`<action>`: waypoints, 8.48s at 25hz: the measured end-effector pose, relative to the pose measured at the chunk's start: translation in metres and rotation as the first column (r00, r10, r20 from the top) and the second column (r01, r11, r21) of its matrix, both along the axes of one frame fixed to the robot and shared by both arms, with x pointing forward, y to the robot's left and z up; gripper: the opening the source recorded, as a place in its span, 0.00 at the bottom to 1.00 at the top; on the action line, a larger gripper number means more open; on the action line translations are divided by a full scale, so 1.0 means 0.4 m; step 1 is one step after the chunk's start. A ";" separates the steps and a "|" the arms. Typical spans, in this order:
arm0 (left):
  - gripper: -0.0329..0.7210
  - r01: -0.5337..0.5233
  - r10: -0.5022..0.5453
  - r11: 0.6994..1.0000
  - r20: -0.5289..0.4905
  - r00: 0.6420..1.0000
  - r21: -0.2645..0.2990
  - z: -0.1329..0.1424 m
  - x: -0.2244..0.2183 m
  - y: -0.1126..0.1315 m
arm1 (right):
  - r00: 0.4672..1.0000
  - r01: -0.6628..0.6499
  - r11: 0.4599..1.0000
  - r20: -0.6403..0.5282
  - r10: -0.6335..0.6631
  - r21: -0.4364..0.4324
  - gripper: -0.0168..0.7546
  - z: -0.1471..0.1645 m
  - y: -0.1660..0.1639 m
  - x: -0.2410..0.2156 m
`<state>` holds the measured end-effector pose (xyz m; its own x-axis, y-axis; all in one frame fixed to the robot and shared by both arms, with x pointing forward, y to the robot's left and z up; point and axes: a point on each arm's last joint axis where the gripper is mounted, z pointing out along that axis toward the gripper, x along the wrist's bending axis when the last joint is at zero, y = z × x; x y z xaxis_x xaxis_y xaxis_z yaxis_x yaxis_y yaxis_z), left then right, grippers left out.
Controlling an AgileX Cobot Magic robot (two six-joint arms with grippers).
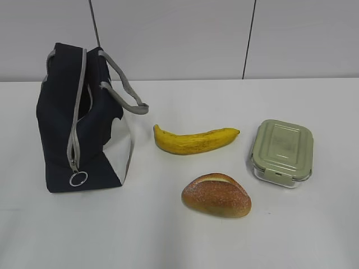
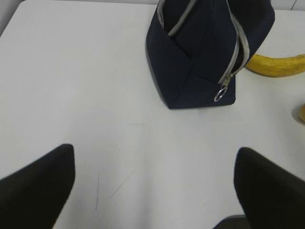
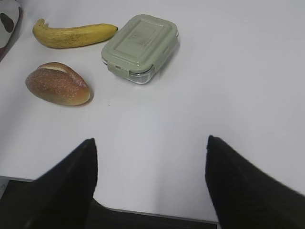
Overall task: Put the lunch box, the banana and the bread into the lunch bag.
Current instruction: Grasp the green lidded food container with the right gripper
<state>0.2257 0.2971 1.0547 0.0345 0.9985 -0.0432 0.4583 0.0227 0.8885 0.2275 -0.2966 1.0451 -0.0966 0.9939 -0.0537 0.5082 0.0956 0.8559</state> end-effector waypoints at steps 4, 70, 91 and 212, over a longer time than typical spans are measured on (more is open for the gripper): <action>0.91 0.000 0.000 1.000 0.000 1.000 0.000 0.000 0.000 0.000 | 1.000 0.000 1.000 0.000 0.000 0.000 0.70 0.000 0.000 0.000; 0.46 0.070 -0.276 0.932 -0.573 0.772 -0.355 0.058 1.006 -0.091 | 1.000 0.000 1.000 0.000 0.000 0.000 0.70 0.000 0.000 0.000; 0.04 0.081 -0.295 0.929 -0.594 0.749 -0.360 0.056 0.999 -0.094 | 1.000 0.000 1.000 0.000 0.000 0.000 0.70 0.000 0.000 0.000; 0.04 0.091 -0.369 0.890 -0.588 0.720 -0.448 0.062 0.990 -0.113 | 0.791 -0.005 0.649 -0.394 0.469 0.761 0.51 -0.351 -0.138 0.902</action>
<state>0.6215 0.2518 1.0797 0.0854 0.8639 -0.4963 0.9435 0.0900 0.3190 0.5884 -0.3519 0.9046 -0.1146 0.6321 0.7664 0.9254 -0.2127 0.3138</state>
